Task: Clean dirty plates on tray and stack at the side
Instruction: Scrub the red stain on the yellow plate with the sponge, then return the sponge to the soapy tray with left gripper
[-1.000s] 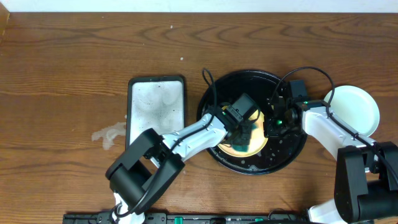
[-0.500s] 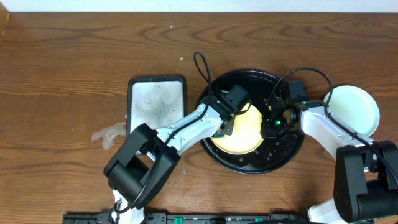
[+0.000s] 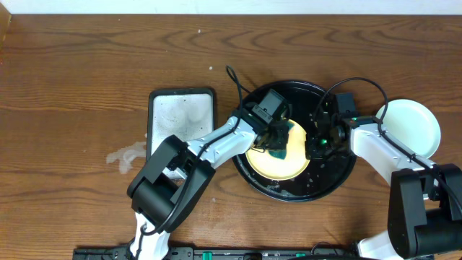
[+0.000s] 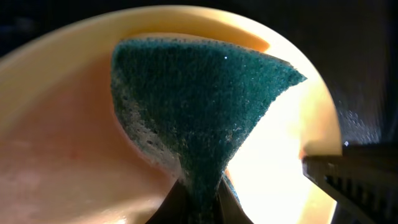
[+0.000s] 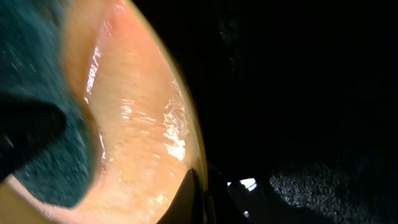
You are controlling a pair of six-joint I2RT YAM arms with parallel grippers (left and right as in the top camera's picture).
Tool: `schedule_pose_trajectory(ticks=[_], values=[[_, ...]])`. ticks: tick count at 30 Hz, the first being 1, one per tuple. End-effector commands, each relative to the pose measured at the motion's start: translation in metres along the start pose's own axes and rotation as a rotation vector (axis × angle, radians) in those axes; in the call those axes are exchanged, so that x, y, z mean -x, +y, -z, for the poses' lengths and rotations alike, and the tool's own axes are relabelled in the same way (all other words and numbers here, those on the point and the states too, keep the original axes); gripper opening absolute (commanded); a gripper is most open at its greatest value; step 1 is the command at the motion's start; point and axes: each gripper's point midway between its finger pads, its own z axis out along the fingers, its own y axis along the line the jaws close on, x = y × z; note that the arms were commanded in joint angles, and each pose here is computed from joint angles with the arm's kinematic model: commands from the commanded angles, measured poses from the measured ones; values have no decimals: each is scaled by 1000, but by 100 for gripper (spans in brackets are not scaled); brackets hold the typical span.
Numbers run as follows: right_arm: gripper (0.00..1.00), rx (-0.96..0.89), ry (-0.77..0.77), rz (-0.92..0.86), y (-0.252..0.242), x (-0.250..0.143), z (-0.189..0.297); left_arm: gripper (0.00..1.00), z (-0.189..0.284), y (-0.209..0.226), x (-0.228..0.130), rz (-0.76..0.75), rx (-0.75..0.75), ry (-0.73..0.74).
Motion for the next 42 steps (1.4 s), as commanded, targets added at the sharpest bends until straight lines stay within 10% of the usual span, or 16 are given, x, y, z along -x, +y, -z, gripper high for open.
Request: schedule_pose_trajectory(ticks=[1, 22, 29, 35, 42], values=[[1, -73, 39, 16, -16, -11, -8, 8, -32, -16, -66, -4, -52, 223], [1, -67, -8, 27, -12, -4, 5, 7, 177, 59, -6, 81, 274, -154], [1, -164, -147, 48, -7, 4, 50, 8, 221, 152, -5, 285, 374, -171], [1, -247, -304, 139, 14, 9, 89, 55, 211, 203, -21, 354, 422, -126], [1, -395, -413, 229, 21, 5, 119, 62, 234, 202, -19, 370, 414, -177]])
